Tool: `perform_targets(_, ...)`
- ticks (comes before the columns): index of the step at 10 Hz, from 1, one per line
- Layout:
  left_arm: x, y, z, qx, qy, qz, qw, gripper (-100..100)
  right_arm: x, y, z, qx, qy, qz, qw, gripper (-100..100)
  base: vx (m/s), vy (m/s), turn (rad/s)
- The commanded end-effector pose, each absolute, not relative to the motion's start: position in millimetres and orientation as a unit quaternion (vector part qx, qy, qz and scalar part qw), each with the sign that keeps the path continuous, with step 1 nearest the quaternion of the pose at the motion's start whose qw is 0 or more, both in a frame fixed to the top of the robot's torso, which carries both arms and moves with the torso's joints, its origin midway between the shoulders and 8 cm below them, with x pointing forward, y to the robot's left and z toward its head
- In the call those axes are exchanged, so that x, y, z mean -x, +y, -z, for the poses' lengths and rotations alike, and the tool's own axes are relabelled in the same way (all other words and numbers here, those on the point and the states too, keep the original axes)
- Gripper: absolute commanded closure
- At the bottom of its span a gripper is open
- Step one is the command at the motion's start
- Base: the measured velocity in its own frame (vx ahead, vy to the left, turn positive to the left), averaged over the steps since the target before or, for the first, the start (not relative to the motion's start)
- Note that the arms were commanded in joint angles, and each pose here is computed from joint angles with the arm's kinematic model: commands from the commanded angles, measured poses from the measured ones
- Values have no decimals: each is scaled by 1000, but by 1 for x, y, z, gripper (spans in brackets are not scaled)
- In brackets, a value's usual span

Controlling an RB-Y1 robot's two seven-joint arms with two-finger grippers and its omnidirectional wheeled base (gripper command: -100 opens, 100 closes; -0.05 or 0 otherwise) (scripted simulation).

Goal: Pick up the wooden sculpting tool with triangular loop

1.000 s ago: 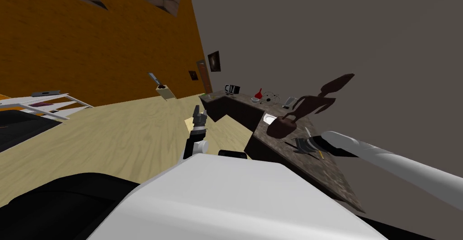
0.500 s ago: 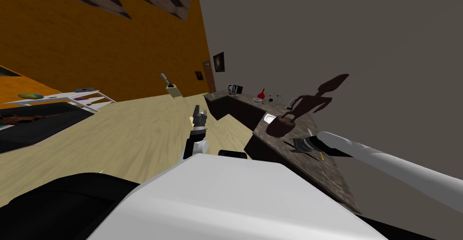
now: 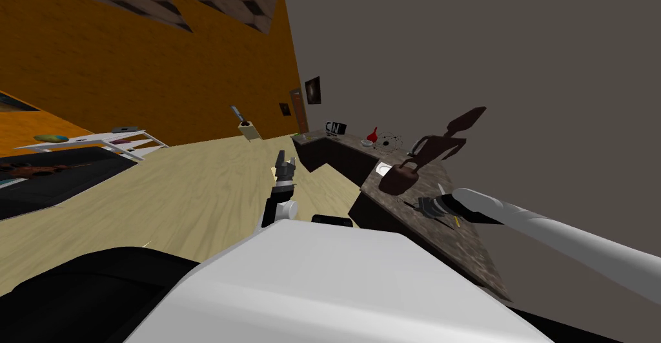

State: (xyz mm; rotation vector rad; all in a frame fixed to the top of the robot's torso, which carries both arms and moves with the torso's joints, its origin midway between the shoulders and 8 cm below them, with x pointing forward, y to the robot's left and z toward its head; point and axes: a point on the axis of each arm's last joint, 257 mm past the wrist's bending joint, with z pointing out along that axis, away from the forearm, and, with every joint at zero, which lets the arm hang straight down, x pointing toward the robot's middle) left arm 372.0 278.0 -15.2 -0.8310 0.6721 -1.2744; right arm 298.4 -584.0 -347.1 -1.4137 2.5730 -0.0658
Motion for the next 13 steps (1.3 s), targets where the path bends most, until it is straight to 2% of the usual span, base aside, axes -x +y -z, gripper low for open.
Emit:
perform_targets(1,-372,278,15,369,299,566,674,0,-298,-584,347,479,872,22,102,100,0,0,0)
perform_targets(2,-372,278,15,369,299,566,674,0,-298,-584,347,479,872,22,102,0,0,0,0)
perform_targets(3,-372,278,15,369,299,566,674,0,-296,-587,344,487,867,21,101,100,75,38,-183)
perform_targets(12,-372,278,15,369,299,566,674,0,-290,-600,328,529,842,14,103,100,84,54,-128)
perform_targets(13,-372,278,15,369,299,566,674,0,-289,-600,328,531,841,14,102,0,6,4,7)
